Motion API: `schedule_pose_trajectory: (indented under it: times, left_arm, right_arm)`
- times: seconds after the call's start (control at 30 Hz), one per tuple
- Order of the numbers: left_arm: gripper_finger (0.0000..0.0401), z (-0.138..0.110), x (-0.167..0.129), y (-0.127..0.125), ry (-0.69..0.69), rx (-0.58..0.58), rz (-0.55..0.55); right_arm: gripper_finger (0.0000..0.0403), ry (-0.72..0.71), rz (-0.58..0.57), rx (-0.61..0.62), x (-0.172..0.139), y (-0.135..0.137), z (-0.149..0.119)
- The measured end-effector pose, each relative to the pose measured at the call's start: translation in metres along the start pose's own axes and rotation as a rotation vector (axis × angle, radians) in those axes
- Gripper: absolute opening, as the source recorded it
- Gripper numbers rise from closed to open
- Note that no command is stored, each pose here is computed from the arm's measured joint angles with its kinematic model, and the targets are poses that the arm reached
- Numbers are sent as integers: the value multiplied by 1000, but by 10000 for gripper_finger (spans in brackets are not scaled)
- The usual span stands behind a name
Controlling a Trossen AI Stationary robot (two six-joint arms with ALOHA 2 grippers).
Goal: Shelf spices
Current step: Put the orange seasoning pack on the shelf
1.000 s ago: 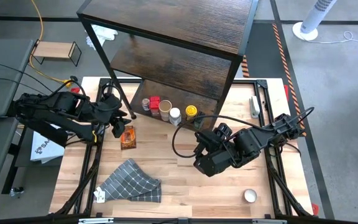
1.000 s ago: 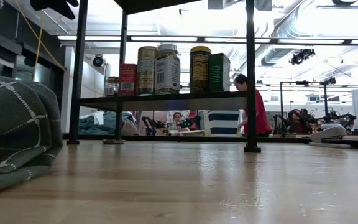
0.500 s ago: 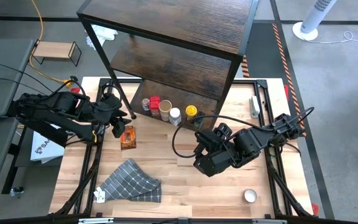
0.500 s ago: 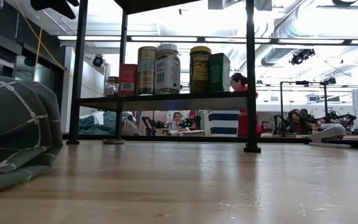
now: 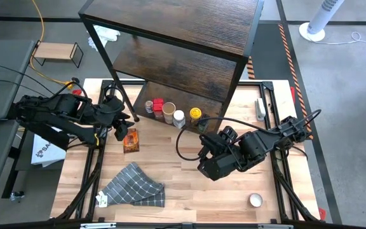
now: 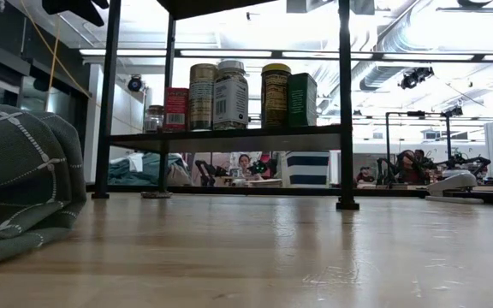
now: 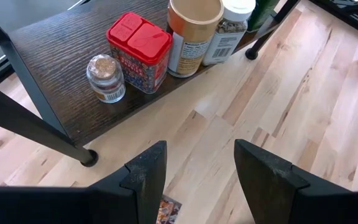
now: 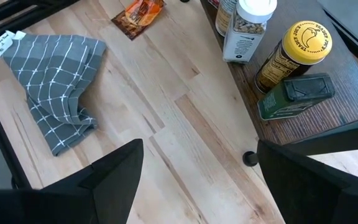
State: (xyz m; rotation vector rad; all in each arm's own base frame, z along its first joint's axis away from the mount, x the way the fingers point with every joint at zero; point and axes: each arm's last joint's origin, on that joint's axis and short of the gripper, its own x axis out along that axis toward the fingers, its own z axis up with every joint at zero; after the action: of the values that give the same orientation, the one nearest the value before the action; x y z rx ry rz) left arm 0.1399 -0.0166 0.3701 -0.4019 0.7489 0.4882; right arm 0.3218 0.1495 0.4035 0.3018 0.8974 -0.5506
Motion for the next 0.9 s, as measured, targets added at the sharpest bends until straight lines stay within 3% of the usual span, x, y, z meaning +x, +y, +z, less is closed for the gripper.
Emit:
schedule_pose_trajectory:
  times: [0.9]
  left_arm:
    - [184, 0, 0, 0, 14, -1, -16]
  right_arm:
    - [309, 28, 11, 23, 1, 0, 0]
